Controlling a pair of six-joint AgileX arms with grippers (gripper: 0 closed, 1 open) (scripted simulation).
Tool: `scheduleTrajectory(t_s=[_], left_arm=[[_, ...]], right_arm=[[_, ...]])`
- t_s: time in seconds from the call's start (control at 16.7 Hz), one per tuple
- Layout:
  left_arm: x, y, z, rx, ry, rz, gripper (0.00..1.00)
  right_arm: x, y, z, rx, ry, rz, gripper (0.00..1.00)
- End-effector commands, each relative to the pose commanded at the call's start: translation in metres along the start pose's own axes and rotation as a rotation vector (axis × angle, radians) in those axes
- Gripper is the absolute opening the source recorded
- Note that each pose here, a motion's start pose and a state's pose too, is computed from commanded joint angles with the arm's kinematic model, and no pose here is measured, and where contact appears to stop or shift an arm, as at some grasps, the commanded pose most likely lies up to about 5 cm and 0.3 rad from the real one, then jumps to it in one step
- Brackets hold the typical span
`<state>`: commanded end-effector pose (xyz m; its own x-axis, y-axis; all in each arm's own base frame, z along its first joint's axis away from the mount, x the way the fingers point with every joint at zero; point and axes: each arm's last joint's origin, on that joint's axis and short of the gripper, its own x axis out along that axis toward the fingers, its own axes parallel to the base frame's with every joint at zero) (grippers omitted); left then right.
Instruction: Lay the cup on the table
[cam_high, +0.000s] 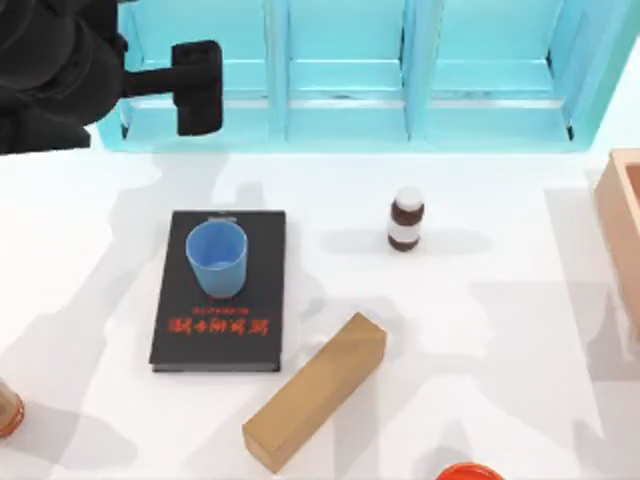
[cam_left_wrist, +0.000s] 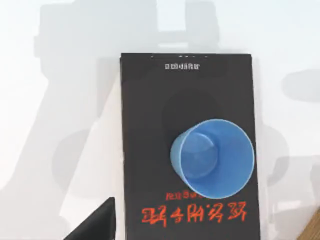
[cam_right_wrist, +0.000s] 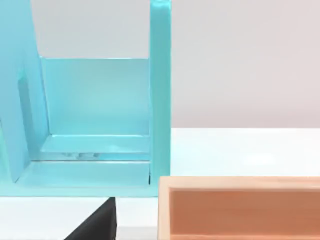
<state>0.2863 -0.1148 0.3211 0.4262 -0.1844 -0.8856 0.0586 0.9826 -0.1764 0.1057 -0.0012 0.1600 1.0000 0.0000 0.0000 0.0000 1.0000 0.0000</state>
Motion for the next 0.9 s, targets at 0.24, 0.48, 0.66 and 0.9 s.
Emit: scheduleTrajectory(t_s=[0.24, 0.48, 0.66, 0.9], left_arm=[[0.056, -0.044, 0.032, -0.001, 0.246, 0.079, 1.0], [0.096, -0.068, 0.036, 0.002, 0.407, 0.161, 1.0], [0.105, -0.073, 0.034, 0.003, 0.446, 0.185, 1.0], [0.105, -0.071, 0.035, -0.001, 0.444, 0.185, 1.0]], right_arm=[[0.0, 0.0, 0.0, 0.0, 0.0, 0.0, 1.0], [0.0, 0.0, 0.0, 0.0, 0.0, 0.0, 1.0], [0.0, 0.0, 0.0, 0.0, 0.0, 0.0, 1.0], [0.0, 0.0, 0.0, 0.0, 0.0, 0.0, 1.0]])
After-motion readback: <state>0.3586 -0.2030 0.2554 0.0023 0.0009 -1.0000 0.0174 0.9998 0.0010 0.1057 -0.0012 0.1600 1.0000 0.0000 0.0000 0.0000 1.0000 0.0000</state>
